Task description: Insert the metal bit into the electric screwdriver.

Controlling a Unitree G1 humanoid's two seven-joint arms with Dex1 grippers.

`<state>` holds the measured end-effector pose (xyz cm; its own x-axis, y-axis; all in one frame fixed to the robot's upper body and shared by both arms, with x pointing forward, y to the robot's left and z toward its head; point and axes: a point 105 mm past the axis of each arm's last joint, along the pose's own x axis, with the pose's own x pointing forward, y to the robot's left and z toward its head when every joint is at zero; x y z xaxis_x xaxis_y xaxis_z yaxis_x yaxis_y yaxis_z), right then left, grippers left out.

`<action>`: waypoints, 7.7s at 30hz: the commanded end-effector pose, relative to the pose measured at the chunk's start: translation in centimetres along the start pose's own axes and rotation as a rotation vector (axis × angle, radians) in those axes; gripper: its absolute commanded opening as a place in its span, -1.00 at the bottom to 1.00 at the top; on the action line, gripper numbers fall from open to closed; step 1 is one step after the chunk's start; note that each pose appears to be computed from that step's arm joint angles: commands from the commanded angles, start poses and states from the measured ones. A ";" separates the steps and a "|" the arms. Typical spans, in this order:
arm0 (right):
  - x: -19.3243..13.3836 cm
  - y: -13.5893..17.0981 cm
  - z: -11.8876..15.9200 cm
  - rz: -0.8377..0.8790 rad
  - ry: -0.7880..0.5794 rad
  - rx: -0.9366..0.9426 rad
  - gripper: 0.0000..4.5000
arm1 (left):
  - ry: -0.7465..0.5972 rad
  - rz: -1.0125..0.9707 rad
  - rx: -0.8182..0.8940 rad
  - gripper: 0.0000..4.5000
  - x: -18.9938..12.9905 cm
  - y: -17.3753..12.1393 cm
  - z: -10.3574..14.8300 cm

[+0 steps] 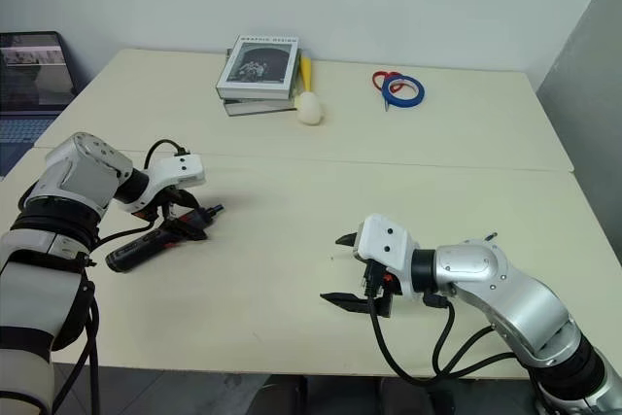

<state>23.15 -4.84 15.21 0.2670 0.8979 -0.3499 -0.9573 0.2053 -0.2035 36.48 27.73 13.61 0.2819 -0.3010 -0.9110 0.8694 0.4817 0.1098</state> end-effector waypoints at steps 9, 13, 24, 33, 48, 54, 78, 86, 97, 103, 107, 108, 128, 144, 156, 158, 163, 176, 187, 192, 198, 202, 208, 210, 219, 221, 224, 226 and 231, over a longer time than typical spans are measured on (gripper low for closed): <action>-0.6 0.3 0.8 -0.004 -0.017 -0.036 1.00 | -0.033 -0.003 -0.023 -0.07 0.2 0.1 0.9; -0.6 0.3 0.7 -0.001 -0.014 -0.035 1.00 | -0.043 -0.030 -0.028 -0.26 0.4 -0.3 1.1; -1.1 0.7 0.7 0.001 -0.018 -0.026 1.00 | -0.321 -0.025 0.055 -0.26 -2.7 -0.8 5.7; -2.1 0.4 0.6 -0.015 -0.011 -0.020 1.00 | -0.589 0.040 0.087 -0.26 -5.3 -3.2 10.8; -6.4 -2.9 2.4 -0.247 -0.090 -0.181 1.00 | -1.192 0.253 -0.056 -0.26 -2.4 -5.6 18.8; -8.2 -2.5 5.4 -0.219 -0.261 -0.119 1.00 | -1.293 0.302 -0.045 -0.26 -0.4 -7.3 20.4; -8.5 -2.8 5.4 -0.149 -0.204 -0.122 1.00 | -1.232 0.430 -0.162 -0.26 2.0 -8.0 13.6; -8.8 -3.7 4.7 -0.172 -0.169 -0.132 1.00 | -1.284 0.451 -0.124 -0.26 0.5 -8.1 14.7; -13.1 -6.4 2.3 -0.269 0.048 -0.161 1.00 | -1.370 0.204 0.049 -0.26 -0.9 -13.1 17.8; -14.7 -7.4 0.2 -0.290 0.192 -0.138 1.00 | -1.372 0.197 0.055 -0.26 -0.1 -13.6 18.4; -17.0 -8.4 -2.5 -0.237 0.425 -0.159 1.00 | -1.367 0.182 0.037 -0.26 0.6 -14.0 18.6; -17.4 -8.6 -3.0 -0.213 0.475 -0.170 1.00 | -1.367 0.178 0.038 -0.26 0.7 -14.1 18.7; -16.5 -13.6 -10.2 0.263 0.882 -0.383 1.00 | -1.358 0.188 0.018 -0.27 1.3 -14.7 18.6; -15.1 -14.1 -12.0 0.342 0.894 -0.463 1.00 | -1.349 0.217 0.015 -0.27 0.7 -14.6 18.5; -14.3 -14.5 -12.7 0.405 0.951 -0.504 0.41 | -1.346 0.234 0.015 -0.27 0.4 -14.5 18.5; -14.0 -14.4 -12.8 0.413 0.949 -0.508 0.21 | -1.346 0.236 0.014 -0.27 0.4 -14.5 18.5; -13.4 -14.5 -12.9 0.419 0.952 -0.520 -0.32 | -1.344 0.240 0.010 -0.27 0.4 -14.5 18.4; -14.0 -15.3 -12.4 0.377 0.996 -0.535 -1.00 | -1.347 0.254 0.011 -0.27 0.3 -14.3 18.3; -15.1 -15.8 -6.1 0.134 0.731 -0.514 -1.00 | -1.402 0.241 0.024 -0.27 -2.2 -14.1 19.2; -14.8 -14.6 -1.9 -0.065 0.400 -0.315 -1.00 | -1.413 0.248 -0.003 -0.27 -2.3 -13.9 19.7; -12.7 -11.5 2.3 -0.204 -0.048 -0.030 -1.00 | -1.419 0.297 -0.050 -0.27 -1.9 -13.1 19.9; -10.5 -9.7 4.8 -0.232 -0.264 0.075 -1.00 | -1.433 0.286 -0.083 -0.27 -1.3 -13.2 19.6; -8.6 -9.3 7.9 -0.289 -0.442 0.118 -1.00 | -1.444 0.320 -0.057 -0.27 -0.3 -13.4 19.1; -8.3 -9.2 8.4 -0.289 -0.466 0.125 -1.00 | -1.443 0.346 -0.053 -0.27 0.0 -13.1 19.0; -7.5 -9.1 9.2 -0.260 -0.508 0.121 -1.00 | -1.412 0.311 -0.054 -0.27 1.7 -13.6 18.3; -7.3 -9.2 9.5 -0.250 -0.515 0.105 -1.00 | -1.402 0.298 -0.045 -0.27 1.9 -13.8 18.3; -6.9 -9.1 10.0 -0.216 -0.529 0.094 -1.00 | -1.410 0.287 -0.032 -0.27 1.6 -13.9 18.5; -6.4 -9.1 10.5 -0.184 -0.544 0.084 -1.00 | -1.421 0.270 -0.011 -0.27 1.1 -14.1 18.8; -5.4 -9.4 11.5 -0.108 -0.557 0.045 -1.00 | -1.446 0.203 0.044 -0.27 -0.2 -14.7 19.5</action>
<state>29.76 -7.45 28.29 0.3196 0.9295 0.1839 -0.9333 0.3424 -0.1082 32.70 5.64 17.50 0.6100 -0.7543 0.2427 0.7362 0.6528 0.1786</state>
